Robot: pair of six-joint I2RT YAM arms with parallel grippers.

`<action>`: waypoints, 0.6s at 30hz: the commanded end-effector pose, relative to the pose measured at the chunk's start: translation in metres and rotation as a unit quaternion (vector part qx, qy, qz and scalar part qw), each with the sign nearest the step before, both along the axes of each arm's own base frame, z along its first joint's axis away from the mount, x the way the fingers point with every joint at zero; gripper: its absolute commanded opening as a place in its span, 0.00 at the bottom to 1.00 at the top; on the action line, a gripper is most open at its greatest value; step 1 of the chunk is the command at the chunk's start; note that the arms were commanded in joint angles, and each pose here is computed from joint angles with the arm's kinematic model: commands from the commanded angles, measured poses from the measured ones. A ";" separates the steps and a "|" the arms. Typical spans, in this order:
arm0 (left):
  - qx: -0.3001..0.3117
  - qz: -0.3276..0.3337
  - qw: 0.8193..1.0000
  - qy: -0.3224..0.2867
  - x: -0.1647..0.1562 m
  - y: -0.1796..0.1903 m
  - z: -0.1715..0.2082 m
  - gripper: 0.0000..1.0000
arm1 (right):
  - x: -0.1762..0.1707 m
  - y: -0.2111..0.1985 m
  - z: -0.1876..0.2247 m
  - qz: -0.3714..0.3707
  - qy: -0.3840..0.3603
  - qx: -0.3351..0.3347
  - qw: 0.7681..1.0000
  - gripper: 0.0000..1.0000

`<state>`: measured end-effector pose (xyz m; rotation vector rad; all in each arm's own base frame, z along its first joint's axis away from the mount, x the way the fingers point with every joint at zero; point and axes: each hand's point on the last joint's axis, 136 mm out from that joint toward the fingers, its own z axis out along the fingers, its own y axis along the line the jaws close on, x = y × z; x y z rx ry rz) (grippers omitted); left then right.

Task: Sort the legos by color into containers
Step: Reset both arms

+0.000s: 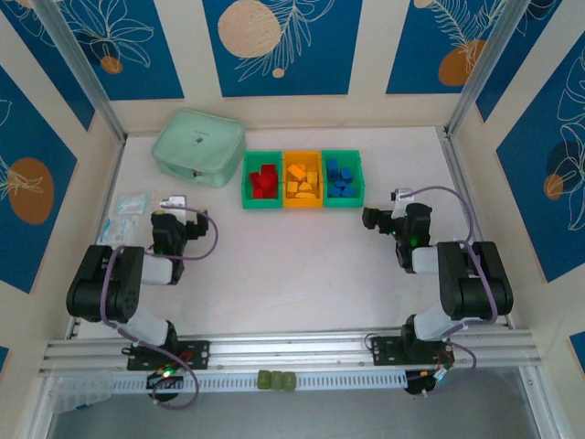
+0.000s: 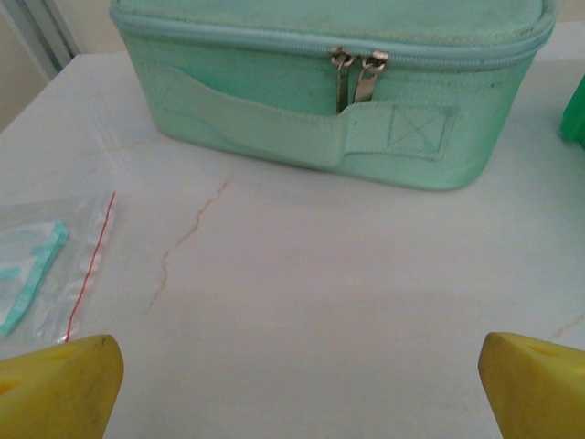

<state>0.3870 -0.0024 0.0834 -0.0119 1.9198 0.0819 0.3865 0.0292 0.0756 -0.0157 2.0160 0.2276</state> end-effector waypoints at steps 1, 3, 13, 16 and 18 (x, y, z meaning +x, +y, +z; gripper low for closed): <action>0.012 0.002 1.000 -0.022 0.005 -0.001 0.011 0.99 | 0.009 0.004 0.020 0.001 -0.043 -0.026 0.999 0.99; 0.012 0.002 1.000 -0.023 0.006 -0.001 0.012 0.99 | 0.009 0.002 0.018 0.015 -0.027 0.003 1.000 0.99; 0.013 -0.016 1.000 -0.016 0.008 -0.007 0.010 0.99 | 0.010 0.005 0.018 0.021 -0.027 -0.001 0.999 0.99; 0.014 -0.020 1.000 -0.014 0.008 -0.008 0.009 0.99 | 0.010 0.004 0.018 0.022 -0.026 0.002 0.999 0.99; 0.014 -0.020 1.000 -0.015 0.008 -0.008 0.010 0.99 | 0.009 0.004 0.019 0.022 -0.030 0.001 0.999 0.99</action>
